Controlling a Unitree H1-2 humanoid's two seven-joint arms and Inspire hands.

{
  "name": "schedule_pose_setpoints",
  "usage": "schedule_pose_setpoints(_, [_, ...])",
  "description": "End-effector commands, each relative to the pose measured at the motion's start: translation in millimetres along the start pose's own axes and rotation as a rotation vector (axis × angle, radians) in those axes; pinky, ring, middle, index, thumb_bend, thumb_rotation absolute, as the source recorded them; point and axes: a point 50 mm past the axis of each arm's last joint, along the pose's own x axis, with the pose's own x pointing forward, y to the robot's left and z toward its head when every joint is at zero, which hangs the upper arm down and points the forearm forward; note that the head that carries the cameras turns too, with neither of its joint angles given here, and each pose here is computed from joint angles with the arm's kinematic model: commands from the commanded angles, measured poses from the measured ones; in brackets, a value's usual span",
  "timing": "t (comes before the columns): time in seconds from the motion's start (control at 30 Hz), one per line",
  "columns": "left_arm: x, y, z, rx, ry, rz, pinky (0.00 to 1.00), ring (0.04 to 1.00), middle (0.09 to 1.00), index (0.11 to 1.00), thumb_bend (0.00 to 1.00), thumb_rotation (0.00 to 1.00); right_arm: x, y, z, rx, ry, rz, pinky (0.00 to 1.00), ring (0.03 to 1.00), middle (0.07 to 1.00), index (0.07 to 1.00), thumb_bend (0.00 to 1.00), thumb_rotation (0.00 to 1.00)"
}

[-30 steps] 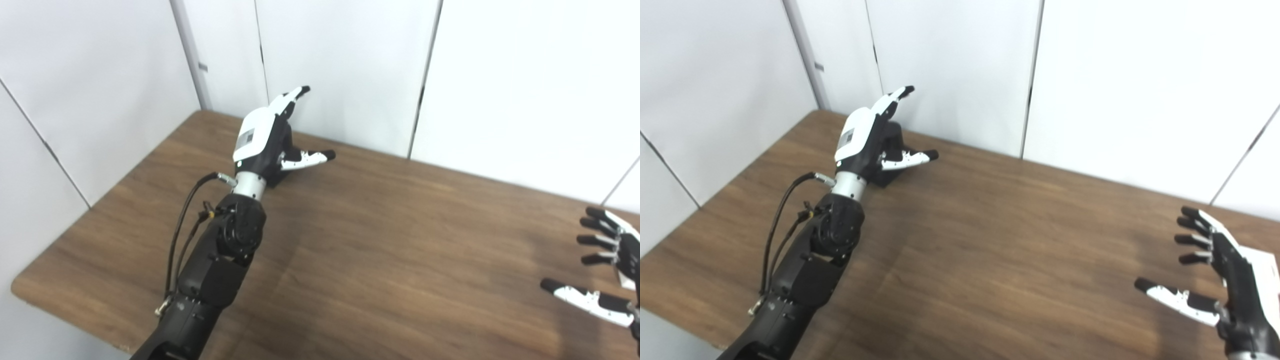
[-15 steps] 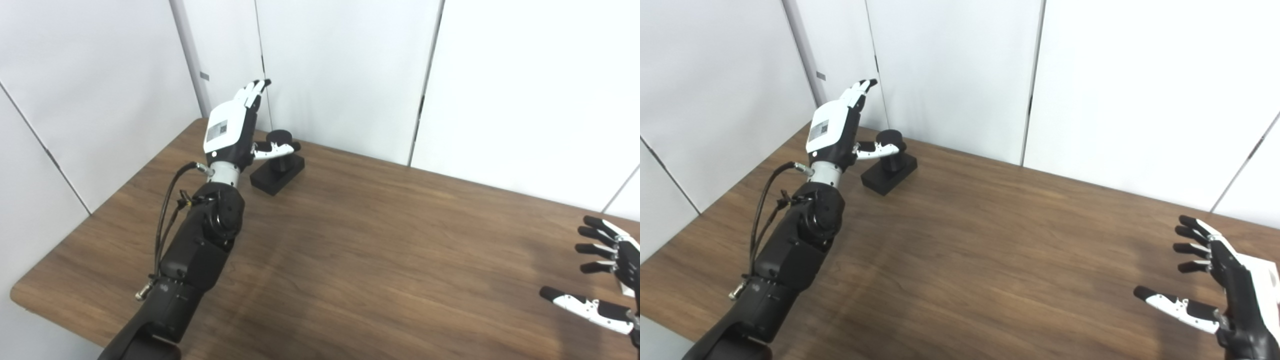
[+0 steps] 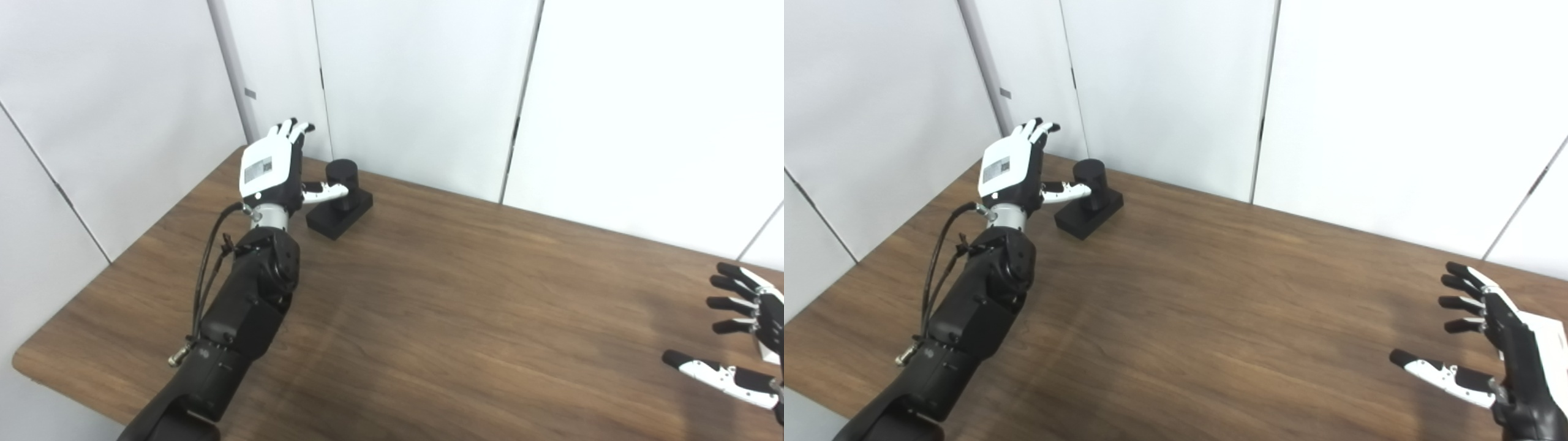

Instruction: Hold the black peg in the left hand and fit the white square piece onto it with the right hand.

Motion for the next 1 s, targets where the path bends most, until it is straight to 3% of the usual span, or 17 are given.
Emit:
schedule_pose_setpoints(0.0, [17, 22, 10, 0.03, -0.021, 0.072, 0.84, 0.985, 0.984, 0.843, 1.0, 0.51, 8, -9, 13, -0.004, -0.067, -0.017, 0.56, 0.712, 0.794, 0.817, 0.72, 0.0])
schedule_pose_setpoints(0.47, [27, -13, -2, 0.167, 0.042, -0.092, 0.84, 1.0, 1.0, 0.86, 1.0, 0.65, 6, -9, 17, -0.015, -0.07, -0.018, 0.55, 0.701, 0.789, 0.813, 0.72, 0.0])
schedule_pose_setpoints(0.97, [36, -39, -5, 0.238, 0.07, -0.168, 0.9, 1.0, 1.0, 0.849, 1.0, 0.63, 4, -8, 21, -0.004, -0.058, -0.016, 0.56, 0.708, 0.796, 0.819, 0.71, 0.0])
